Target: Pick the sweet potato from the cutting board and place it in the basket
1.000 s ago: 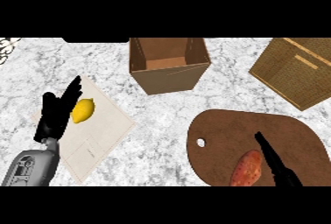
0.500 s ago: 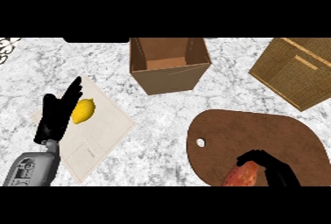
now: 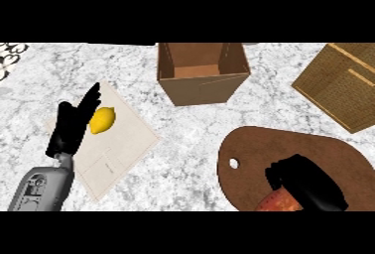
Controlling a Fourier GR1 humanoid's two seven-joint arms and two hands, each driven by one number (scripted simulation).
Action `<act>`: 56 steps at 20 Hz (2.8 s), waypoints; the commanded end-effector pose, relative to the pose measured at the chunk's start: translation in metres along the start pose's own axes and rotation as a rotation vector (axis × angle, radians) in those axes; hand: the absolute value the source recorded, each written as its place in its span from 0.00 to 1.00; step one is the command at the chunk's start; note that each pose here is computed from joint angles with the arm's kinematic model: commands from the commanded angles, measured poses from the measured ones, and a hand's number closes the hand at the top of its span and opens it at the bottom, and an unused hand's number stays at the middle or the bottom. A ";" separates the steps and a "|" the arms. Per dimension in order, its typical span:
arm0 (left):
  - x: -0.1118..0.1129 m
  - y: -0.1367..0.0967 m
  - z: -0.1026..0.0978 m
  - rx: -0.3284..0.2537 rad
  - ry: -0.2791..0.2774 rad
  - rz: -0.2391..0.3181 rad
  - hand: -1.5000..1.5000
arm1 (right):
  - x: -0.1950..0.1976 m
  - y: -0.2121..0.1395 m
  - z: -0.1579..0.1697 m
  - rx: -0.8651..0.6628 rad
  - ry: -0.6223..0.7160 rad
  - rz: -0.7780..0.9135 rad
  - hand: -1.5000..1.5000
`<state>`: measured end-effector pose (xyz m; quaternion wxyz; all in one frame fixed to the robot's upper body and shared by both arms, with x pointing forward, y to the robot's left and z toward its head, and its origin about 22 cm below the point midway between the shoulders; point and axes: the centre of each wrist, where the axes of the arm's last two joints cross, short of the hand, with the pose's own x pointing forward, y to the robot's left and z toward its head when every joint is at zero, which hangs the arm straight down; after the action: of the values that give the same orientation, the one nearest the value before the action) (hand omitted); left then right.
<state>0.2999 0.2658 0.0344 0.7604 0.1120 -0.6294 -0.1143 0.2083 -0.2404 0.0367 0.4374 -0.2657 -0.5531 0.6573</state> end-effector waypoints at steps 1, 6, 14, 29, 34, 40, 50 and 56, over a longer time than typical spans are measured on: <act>-0.003 -0.009 0.008 0.016 0.000 0.005 0.50 | 0.004 -0.008 -0.031 0.085 -0.103 0.168 1.00; -0.015 0.015 0.008 0.041 0.018 0.004 0.50 | -0.019 -0.034 -0.034 -0.039 -0.197 0.067 1.00; -0.005 0.006 0.000 0.065 0.037 0.017 0.50 | 0.014 -0.094 0.005 -0.182 -0.332 -0.389 1.00; -0.016 0.011 0.006 0.037 0.030 0.007 0.50 | -0.021 -0.259 0.068 -0.467 -0.237 -0.610 1.00; -0.016 0.011 0.007 0.029 0.037 0.020 0.50 | -0.010 -0.327 0.076 -0.528 -0.129 -0.621 1.00; -0.014 0.013 0.006 0.013 0.014 -0.008 0.50 | -0.028 -0.357 0.080 -0.521 0.110 -0.320 1.00; -0.001 -0.002 -0.004 -0.006 -0.009 0.010 0.50 | -0.101 -0.346 0.041 -0.457 0.294 -0.135 1.00; -0.011 0.005 -0.001 -0.002 -0.017 -0.003 0.50 | -0.158 -0.352 0.037 -0.471 0.278 -0.146 1.00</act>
<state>0.3031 0.2735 0.0332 0.7563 0.1149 -0.6343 -0.1113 0.3346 -0.3702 0.3675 0.4880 -0.4022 -0.6469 0.4262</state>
